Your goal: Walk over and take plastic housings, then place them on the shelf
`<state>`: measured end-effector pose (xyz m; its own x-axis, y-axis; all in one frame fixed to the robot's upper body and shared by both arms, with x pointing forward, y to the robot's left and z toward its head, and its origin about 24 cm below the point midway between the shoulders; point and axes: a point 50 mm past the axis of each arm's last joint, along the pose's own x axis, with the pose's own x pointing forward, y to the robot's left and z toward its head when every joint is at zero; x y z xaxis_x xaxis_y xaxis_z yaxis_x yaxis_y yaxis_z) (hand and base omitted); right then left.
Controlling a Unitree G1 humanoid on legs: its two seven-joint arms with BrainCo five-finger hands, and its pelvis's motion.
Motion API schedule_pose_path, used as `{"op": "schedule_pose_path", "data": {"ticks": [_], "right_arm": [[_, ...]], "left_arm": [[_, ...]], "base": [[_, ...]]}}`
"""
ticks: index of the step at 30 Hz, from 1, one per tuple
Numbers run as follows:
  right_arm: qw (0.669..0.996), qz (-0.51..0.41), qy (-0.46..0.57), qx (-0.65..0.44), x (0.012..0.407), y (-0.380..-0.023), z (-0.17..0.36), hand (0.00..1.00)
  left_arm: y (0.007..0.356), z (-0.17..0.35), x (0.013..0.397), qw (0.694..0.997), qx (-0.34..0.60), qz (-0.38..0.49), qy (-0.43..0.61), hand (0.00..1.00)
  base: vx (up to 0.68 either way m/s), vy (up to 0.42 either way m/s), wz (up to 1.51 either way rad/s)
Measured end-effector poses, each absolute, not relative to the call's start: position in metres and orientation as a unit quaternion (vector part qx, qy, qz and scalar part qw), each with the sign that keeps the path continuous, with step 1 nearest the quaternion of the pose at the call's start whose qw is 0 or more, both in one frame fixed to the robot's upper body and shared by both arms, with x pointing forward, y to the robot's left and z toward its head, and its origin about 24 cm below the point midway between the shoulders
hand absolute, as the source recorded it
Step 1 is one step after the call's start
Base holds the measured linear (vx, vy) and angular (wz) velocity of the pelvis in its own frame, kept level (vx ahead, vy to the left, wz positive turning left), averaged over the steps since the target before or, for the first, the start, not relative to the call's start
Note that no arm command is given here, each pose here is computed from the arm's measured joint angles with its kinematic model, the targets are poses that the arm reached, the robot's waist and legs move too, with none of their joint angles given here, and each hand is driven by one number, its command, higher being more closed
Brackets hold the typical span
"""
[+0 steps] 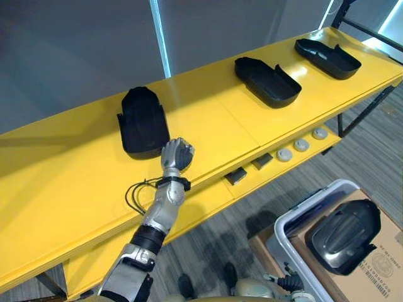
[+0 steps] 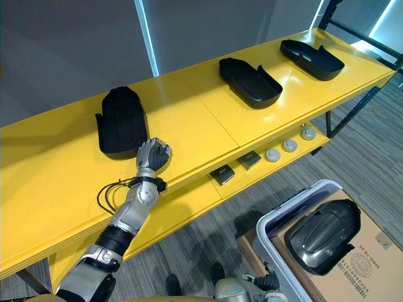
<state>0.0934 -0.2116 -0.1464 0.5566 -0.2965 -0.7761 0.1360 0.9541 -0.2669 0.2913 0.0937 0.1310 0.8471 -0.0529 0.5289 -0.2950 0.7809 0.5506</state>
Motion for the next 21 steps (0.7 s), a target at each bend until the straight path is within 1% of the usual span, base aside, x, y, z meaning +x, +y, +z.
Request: {"op": "schedule_pose_path", "data": {"ticks": [2, 4, 5, 6, 7, 9, 11, 13, 14, 16, 18, 19, 20, 21], "right_arm": [[0.875, -0.124, 0.459, -0.090, 0.090, -0.213, -0.147, 0.00], [0.873, -0.128, 0.462, -0.086, 0.087, -0.214, -0.147, 0.00], [0.873, -0.129, 0.463, -0.085, 0.087, -0.214, -0.148, 0.00], [0.871, -0.129, 0.467, -0.084, 0.085, -0.215, -0.149, 0.00], [0.870, -0.129, 0.468, -0.084, 0.085, -0.215, -0.149, 0.00], [0.864, -0.129, 0.479, -0.085, 0.080, -0.216, -0.151, 0.00], [0.859, -0.129, 0.488, -0.085, 0.075, -0.216, -0.153, 0.00], [0.854, -0.130, 0.496, -0.085, 0.071, -0.217, -0.155, 0.00], [0.854, -0.130, 0.496, -0.084, 0.071, -0.217, -0.155, 0.00], [0.853, -0.132, 0.497, -0.084, 0.070, -0.217, -0.155, 0.00], [0.856, -0.139, 0.492, -0.079, 0.072, -0.216, -0.155, 0.00], [0.859, -0.147, 0.484, -0.074, 0.076, -0.214, -0.153, 0.00], [0.862, -0.148, 0.479, -0.074, 0.078, -0.213, -0.152, 0.00], [0.869, -0.148, 0.467, -0.071, 0.084, -0.211, -0.150, 0.00]], "left_arm": [[0.094, 0.157, 0.278, 0.898, 0.284, 0.078, -0.328, 1.00], [0.103, 0.181, 0.258, 0.884, 0.233, 0.103, -0.392, 1.00], [0.108, 0.186, 0.253, 0.879, 0.222, 0.114, -0.405, 1.00], [0.125, 0.194, 0.243, 0.871, 0.195, 0.152, -0.424, 1.00], [0.133, 0.196, 0.239, 0.868, 0.188, 0.172, -0.426, 1.00], [0.171, 0.194, 0.228, 0.857, 0.168, 0.257, -0.415, 1.00], [0.196, 0.188, 0.220, 0.848, 0.152, 0.318, -0.395, 1.00], [0.236, 0.166, 0.197, 0.829, 0.132, 0.422, -0.343, 1.00], [0.245, 0.159, 0.190, 0.822, 0.128, 0.450, -0.325, 1.00], [0.275, 0.120, 0.164, 0.805, 0.115, 0.534, -0.229, 1.00], [0.288, 0.088, 0.150, 0.804, 0.116, 0.563, -0.153, 1.00], [0.295, 0.051, 0.140, 0.809, 0.107, 0.574, -0.063, 1.00], [0.296, 0.035, 0.135, 0.813, 0.099, 0.573, -0.024, 1.00], [0.295, 0.003, 0.126, 0.822, 0.086, 0.560, 0.057, 1.00]], "base": [[-0.02, -0.012, 0.08], [0.00, -0.012, 0.13], [0.00, -0.016, 0.29], [0.00, -0.015, 0.31], [-0.01, -0.020, 0.39], [-0.02, -0.017, 0.27], [-0.05, -0.017, 0.37], [-0.06, -0.016, 0.36], [-0.05, -0.015, 0.18], [-0.04, -0.015, 0.21], [-0.02, -0.016, 0.26], [-0.02, -0.020, 0.33], [-0.03, -0.016, 0.36], [-0.02, -0.007, 0.21]]}}
